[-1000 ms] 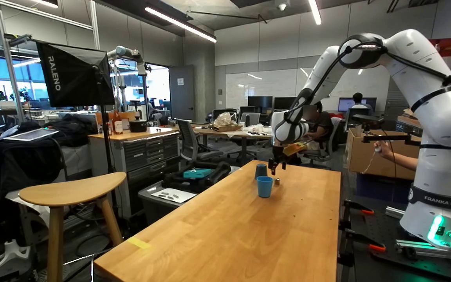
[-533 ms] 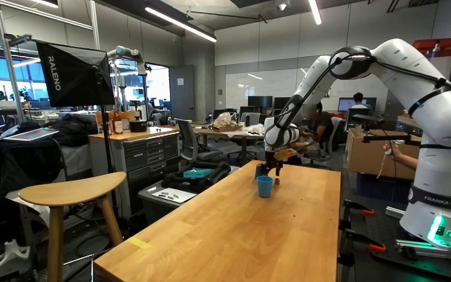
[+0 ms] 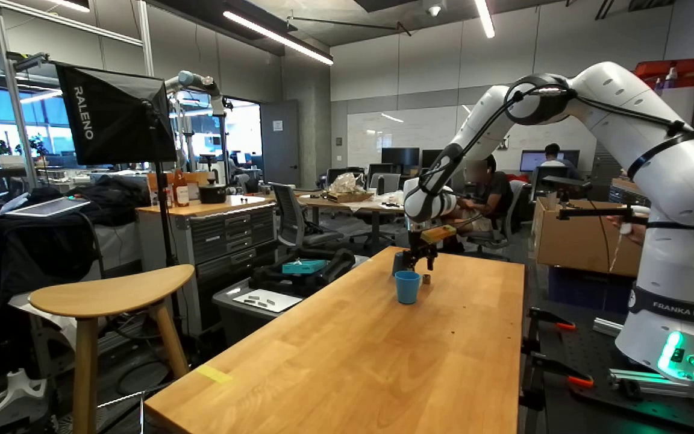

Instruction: Put the silver object in the blue cup

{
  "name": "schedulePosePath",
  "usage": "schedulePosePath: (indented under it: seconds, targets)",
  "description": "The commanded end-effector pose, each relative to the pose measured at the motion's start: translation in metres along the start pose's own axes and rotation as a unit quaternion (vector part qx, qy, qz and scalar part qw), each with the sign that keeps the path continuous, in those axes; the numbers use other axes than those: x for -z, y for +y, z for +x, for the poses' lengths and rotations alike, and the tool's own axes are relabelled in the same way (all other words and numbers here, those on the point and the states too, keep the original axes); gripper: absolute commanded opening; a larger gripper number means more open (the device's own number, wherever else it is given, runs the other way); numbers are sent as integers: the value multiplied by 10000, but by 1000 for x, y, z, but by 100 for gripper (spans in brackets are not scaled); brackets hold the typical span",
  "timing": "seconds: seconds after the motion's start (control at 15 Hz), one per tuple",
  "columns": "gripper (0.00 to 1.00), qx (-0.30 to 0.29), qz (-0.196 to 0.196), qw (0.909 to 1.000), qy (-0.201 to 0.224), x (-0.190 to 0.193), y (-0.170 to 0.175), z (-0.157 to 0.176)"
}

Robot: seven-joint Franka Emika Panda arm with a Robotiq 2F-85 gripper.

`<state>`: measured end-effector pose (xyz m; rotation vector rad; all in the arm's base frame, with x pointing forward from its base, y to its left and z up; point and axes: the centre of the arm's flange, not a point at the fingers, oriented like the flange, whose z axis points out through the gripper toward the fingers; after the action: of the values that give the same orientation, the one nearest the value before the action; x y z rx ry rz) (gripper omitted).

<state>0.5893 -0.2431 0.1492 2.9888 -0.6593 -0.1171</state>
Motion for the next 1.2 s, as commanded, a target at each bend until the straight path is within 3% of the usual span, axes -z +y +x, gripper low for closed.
schedulePosePath:
  seconds: [0.0, 0.8, 0.87, 0.93, 1.13]
  targets:
    - [100, 5, -1, 10000, -27, 1, 0, 1]
    - [100, -5, 37, 10000, -55, 2, -12, -16]
    - [75, -5, 36, 10000, -23, 0, -11, -17]
    - [74, -22, 48, 10000, -8, -2, -10, -17]
    - [51, -83, 76, 9999, -34, -6, -8, -16]
